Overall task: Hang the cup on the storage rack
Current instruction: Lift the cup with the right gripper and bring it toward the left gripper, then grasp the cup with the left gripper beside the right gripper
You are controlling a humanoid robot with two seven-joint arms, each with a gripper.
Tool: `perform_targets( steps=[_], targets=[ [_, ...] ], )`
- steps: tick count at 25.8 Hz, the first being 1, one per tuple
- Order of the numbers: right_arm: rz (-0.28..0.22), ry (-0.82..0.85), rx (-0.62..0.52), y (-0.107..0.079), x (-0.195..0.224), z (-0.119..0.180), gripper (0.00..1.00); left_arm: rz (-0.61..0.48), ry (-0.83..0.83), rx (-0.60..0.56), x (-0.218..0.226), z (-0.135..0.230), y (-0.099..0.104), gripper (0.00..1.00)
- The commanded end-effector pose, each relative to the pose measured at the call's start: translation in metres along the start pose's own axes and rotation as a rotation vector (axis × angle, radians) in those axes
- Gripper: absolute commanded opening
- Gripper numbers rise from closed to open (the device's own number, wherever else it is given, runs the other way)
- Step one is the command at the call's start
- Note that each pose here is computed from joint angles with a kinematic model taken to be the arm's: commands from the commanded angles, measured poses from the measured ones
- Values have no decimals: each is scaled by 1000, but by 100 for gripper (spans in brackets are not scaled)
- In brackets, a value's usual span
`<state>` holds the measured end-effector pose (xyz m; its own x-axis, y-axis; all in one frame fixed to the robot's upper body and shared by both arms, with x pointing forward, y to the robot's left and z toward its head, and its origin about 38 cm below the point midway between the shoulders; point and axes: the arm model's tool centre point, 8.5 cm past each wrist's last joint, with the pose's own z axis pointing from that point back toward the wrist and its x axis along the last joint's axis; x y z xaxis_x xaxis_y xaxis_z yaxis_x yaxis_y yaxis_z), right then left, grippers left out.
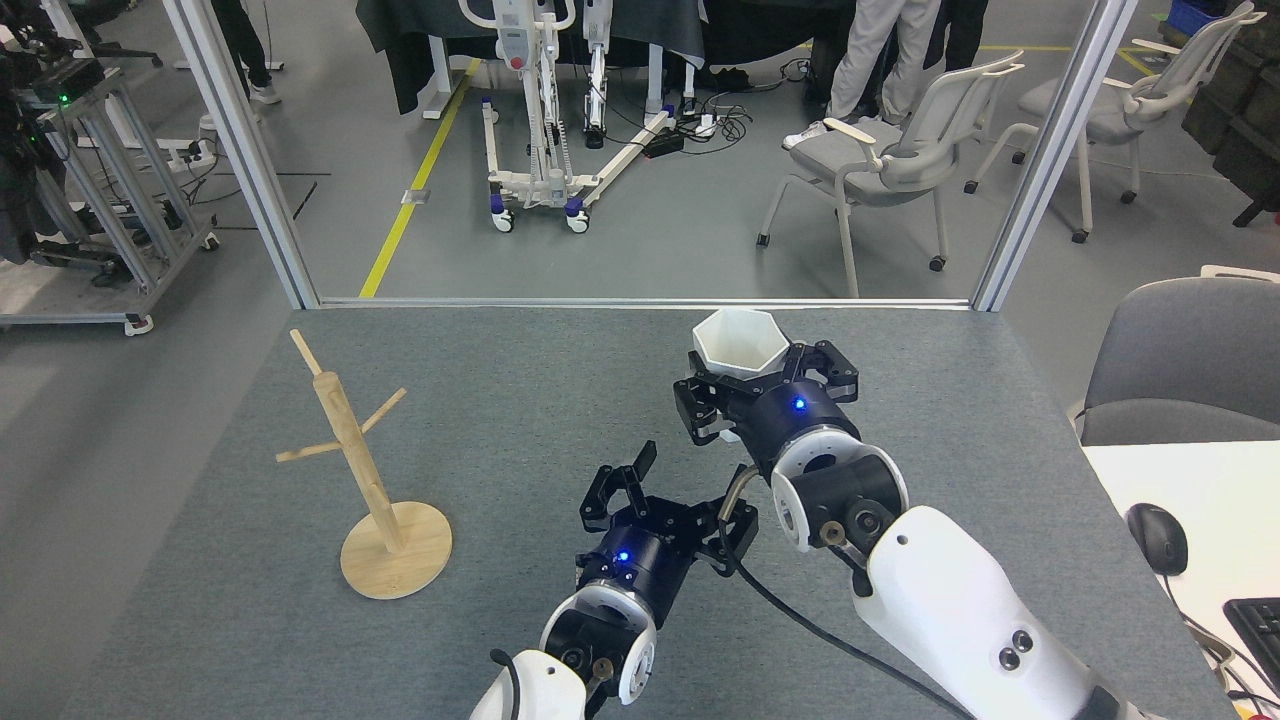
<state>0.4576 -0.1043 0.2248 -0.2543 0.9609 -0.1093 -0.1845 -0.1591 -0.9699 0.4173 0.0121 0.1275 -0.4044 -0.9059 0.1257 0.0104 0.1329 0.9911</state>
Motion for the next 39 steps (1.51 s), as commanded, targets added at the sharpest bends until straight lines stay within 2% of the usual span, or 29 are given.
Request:
perform_targets(
  steps=[1, 6, 15, 23, 26, 30, 39],
  targets=[
    [-5, -3, 8, 4, 2, 1, 0, -9, 8, 18, -1, -5, 8, 98],
    [-18, -18, 18, 9, 10, 1, 0, -30, 1, 42, -2, -17, 22, 98],
    [-49, -64, 14, 8, 34, 4, 0, -82, -2, -1, -9, -36, 15, 98],
    [-43, -111, -13, 4, 67, 11, 0, -119, 1, -40, -19, -50, 7, 98],
    [-46, -114, -11, 4, 69, 11, 0, -121, 3, -46, -20, -51, 6, 98],
    [-49, -111, -9, 4, 69, 10, 0, -119, 0, -28, -20, -56, 16, 98],
    [-66, -86, 22, 15, 65, 7, 0, -106, 23, -24, -25, -57, 18, 99]
  ],
)
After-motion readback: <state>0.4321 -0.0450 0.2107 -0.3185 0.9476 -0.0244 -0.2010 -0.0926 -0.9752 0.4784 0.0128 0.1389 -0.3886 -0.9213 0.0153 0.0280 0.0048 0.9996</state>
